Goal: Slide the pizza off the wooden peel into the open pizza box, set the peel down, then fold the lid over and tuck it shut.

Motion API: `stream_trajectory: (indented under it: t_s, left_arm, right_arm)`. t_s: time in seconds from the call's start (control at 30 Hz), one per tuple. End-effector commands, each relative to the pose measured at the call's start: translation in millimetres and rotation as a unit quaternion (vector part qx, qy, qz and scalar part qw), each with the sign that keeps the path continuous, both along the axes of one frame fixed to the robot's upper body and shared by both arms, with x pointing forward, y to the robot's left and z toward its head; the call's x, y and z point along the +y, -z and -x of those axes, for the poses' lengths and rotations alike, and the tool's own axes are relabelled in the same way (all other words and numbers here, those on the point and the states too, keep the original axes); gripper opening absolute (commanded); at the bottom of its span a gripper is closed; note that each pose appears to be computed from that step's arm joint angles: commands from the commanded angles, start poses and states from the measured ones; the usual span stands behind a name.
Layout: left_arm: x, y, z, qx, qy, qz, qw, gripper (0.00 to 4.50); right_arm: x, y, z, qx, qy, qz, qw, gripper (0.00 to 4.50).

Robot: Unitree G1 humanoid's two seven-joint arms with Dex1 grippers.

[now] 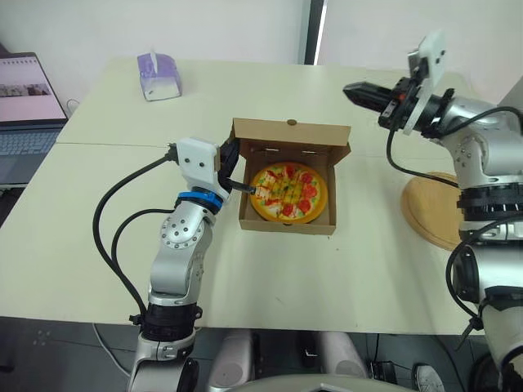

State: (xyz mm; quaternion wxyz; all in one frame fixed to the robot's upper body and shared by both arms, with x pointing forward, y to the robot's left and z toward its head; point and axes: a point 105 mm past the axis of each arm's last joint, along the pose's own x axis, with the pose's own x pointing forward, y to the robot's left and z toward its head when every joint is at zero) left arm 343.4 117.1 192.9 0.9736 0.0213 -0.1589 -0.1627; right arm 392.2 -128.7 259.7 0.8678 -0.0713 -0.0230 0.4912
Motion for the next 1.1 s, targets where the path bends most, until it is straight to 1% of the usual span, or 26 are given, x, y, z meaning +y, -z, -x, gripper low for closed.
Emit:
stream_trajectory:
  t_s: [0.03, 0.37, 0.47, 0.5, 0.73, 0.87, 1.0, 1.03, 1.1]
  left_arm:
    - [0, -10, 5, -0.024, 0.001, 0.006, 1.0, 0.0]
    - [-1, 1, 13, -0.005, 0.019, 0.004, 1.0, 0.0]
    - [-1, 2, 15, -0.001, 0.023, 0.003, 1.0, 0.57]
    - [0, 4, 17, 0.003, 0.027, 0.002, 1.0, 0.86]
    - [13, 14, 31, 0.029, 0.025, -0.005, 0.999, 3.2]
    - [27, 24, 44, 0.058, 0.026, -0.008, 0.998, 4.49]
    - [42, 40, 61, 0.11, 0.075, -0.015, 0.991, 4.49]
    - [51, 41, 62, 0.122, 0.085, -0.019, 0.989, 4.49]
    - [67, 34, 60, 0.134, 0.104, -0.017, 0.985, 4.49]
  right_arm:
    - [7, 1, 14, 0.014, -0.054, 0.005, 0.998, 0.01]
    - [8, 11, 26, 0.04, -0.079, 0.013, 0.996, 0.01]
    - [8, 13, 27, 0.041, -0.079, 0.015, 0.996, 0.0]
    - [9, 14, 27, 0.041, -0.08, 0.016, 0.996, 0.0]
    - [13, 25, 31, 0.043, -0.084, 0.023, 0.995, 0.0]
    - [13, 29, 34, 0.046, -0.084, 0.023, 0.995, 0.0]
    - [15, 34, 37, 0.05, -0.086, 0.022, 0.995, 0.0]
    - [15, 35, 38, 0.051, -0.086, 0.022, 0.995, 0.0]
    - [16, 38, 40, 0.052, -0.088, 0.025, 0.994, 0.0]
